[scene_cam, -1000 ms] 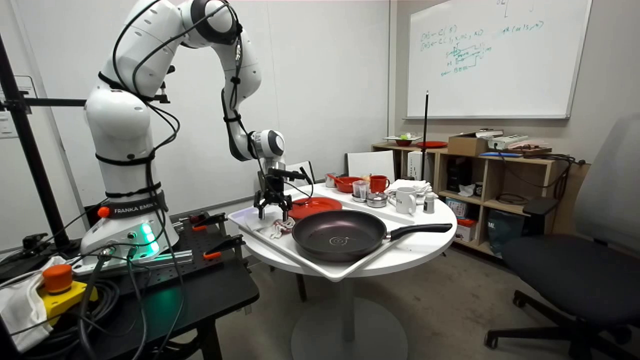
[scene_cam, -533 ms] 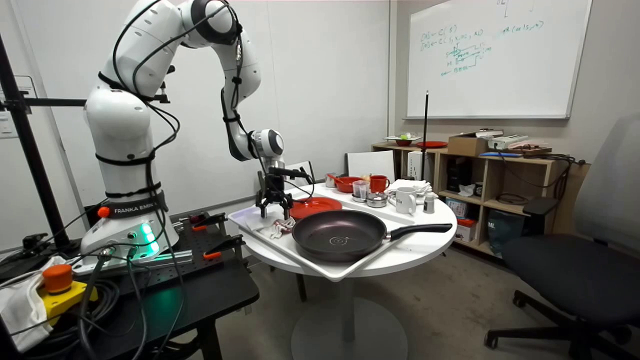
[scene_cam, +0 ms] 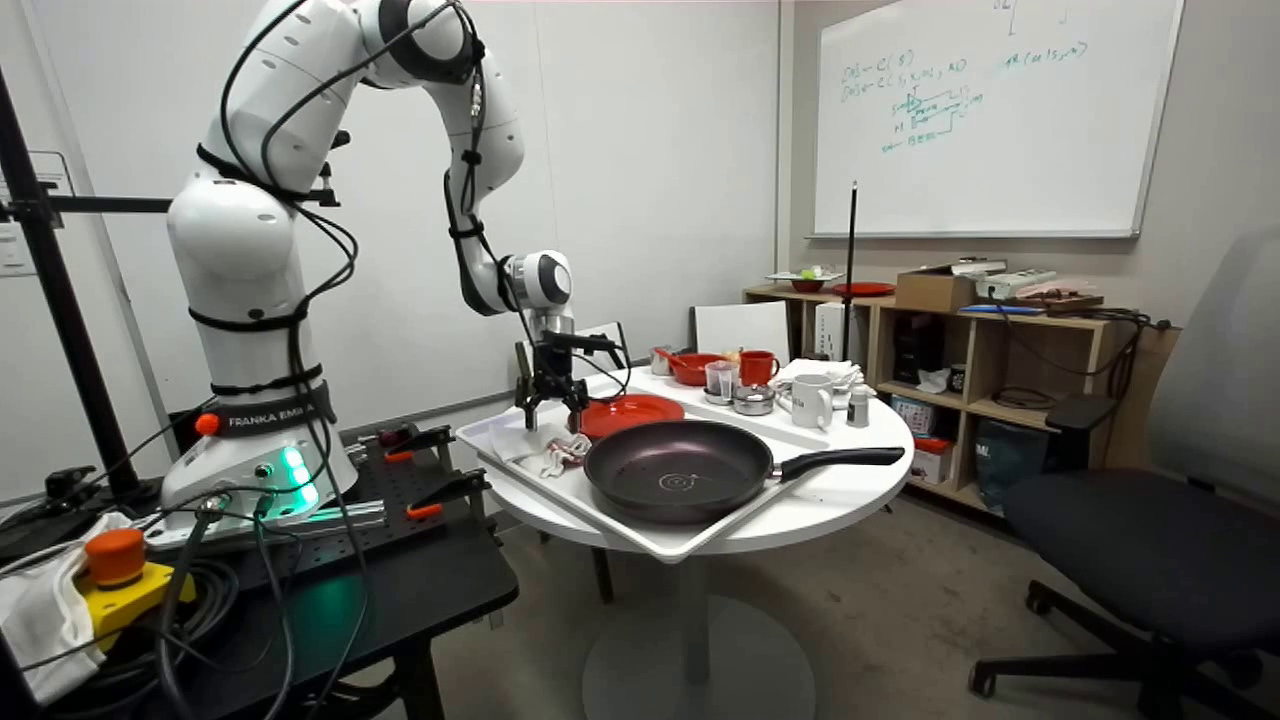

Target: Use the cloth to wipe the brown plate

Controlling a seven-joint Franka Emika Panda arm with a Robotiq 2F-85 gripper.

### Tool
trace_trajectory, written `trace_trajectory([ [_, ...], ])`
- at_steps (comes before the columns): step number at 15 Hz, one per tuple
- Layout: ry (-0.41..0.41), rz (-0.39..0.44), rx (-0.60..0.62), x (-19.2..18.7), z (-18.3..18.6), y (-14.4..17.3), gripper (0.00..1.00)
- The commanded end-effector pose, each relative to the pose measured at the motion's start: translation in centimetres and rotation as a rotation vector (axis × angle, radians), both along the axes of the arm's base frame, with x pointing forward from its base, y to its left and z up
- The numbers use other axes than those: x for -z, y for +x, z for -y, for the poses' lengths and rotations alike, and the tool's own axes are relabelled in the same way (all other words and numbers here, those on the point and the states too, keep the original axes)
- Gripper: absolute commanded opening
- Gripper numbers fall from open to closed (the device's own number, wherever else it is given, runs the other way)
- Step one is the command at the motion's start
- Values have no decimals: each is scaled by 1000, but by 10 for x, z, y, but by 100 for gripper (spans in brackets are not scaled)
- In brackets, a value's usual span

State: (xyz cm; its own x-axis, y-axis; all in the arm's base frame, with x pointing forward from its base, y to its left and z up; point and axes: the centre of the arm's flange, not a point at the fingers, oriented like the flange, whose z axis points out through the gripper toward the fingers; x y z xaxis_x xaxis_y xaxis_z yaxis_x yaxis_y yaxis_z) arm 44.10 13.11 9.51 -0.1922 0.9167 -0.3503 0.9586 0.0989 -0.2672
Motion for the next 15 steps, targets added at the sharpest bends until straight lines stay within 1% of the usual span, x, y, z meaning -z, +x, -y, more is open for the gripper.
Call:
trace_trajectory([
  [1,85,-12,17,-7,12,2,100],
  [5,113,-22,46,-5,20,2,100],
  [6,87,-19,43,-1,18,7,100],
  [13,85,-21,43,0,18,6,100],
  [15,113,-18,18,3,25,11,100],
])
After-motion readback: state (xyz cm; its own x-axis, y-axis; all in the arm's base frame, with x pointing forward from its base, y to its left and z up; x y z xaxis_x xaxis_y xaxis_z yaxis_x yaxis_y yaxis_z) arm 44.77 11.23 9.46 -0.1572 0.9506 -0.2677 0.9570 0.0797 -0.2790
